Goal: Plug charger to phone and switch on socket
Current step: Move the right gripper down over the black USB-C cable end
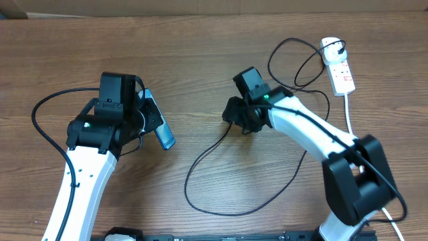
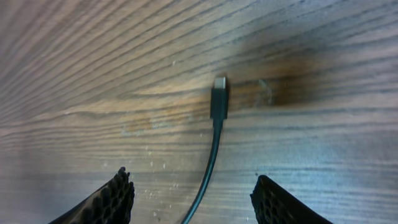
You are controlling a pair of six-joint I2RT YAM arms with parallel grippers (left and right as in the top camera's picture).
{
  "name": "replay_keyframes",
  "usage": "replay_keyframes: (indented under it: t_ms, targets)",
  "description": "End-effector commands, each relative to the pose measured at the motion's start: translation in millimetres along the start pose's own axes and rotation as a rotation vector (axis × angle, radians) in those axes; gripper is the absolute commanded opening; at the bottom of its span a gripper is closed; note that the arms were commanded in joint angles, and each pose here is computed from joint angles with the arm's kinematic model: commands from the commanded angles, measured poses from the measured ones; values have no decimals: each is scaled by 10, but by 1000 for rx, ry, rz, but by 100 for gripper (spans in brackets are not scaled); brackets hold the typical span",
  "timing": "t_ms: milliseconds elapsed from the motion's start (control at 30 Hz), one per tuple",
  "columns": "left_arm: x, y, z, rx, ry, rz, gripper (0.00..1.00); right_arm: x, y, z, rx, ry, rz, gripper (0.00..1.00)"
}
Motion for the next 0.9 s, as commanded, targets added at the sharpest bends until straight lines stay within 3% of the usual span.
replay_keyframes:
  t_ms: [0, 167, 867]
  targets:
    - [-23, -33, -11, 33, -1, -16, 4, 88, -95, -81, 8, 15, 17, 60]
    - [-23, -40, -17, 33, 2, -19, 4, 213, -75, -99, 26, -13, 60, 48]
    - [-12, -24, -24, 32, 6, -8, 4, 573, -69, -123, 17, -15, 79, 27]
Point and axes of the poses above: each gripper's point midway between its finger pads, its own x axis out along the fingers, its own z axis along the line the jaws close on, y = z × x, the point moved 1 cm from there along -x, back along the fingers, and after that the axes turned 7 degrees about -x, right-handed, at the moved point
